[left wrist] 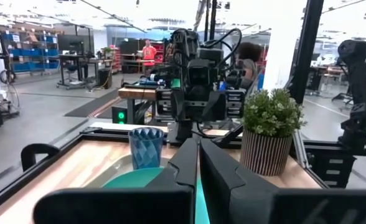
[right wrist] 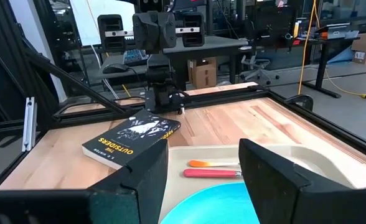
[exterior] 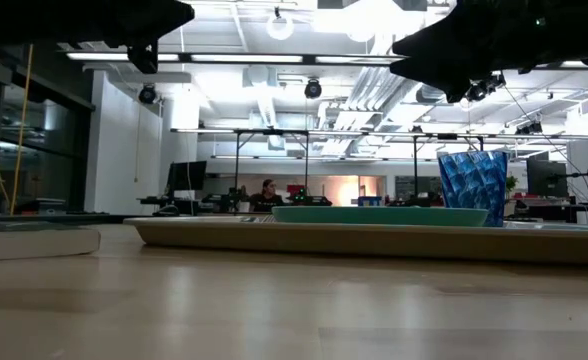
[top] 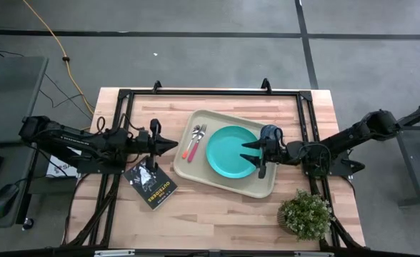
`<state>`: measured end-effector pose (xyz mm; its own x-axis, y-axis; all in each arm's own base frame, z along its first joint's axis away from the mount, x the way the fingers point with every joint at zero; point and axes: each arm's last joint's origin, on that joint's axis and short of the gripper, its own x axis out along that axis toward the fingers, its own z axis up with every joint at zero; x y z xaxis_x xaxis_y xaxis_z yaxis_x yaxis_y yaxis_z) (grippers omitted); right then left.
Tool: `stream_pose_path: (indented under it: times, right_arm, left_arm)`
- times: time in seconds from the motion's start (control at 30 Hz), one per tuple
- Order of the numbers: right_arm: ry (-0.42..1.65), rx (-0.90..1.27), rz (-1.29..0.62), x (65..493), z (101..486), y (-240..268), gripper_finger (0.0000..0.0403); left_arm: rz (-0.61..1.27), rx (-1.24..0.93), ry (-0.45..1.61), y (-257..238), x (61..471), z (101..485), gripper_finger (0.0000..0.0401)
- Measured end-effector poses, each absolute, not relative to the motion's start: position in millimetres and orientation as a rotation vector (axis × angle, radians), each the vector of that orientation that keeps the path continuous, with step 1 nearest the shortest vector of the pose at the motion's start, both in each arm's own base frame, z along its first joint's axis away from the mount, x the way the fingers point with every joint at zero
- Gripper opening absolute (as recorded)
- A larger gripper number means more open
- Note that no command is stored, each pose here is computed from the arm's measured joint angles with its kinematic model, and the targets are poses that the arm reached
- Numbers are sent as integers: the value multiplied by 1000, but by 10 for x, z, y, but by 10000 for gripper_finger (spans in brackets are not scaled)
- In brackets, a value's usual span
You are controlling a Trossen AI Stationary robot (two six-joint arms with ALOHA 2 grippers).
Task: Pick and place plate/cup/fork/spoon on tray
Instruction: Return to Home Position
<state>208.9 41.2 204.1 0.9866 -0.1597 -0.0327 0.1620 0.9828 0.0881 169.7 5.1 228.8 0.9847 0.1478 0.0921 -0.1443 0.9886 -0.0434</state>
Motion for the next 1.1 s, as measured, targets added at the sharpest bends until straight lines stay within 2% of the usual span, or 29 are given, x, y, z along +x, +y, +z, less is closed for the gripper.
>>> stream_pose_path:
  times: [1.1]
  right_arm:
    - [34, 64, -161, 2089, 2034, 413, 188]
  left_arm:
    - [175, -52, -63, 59, 1676, 2264, 0]
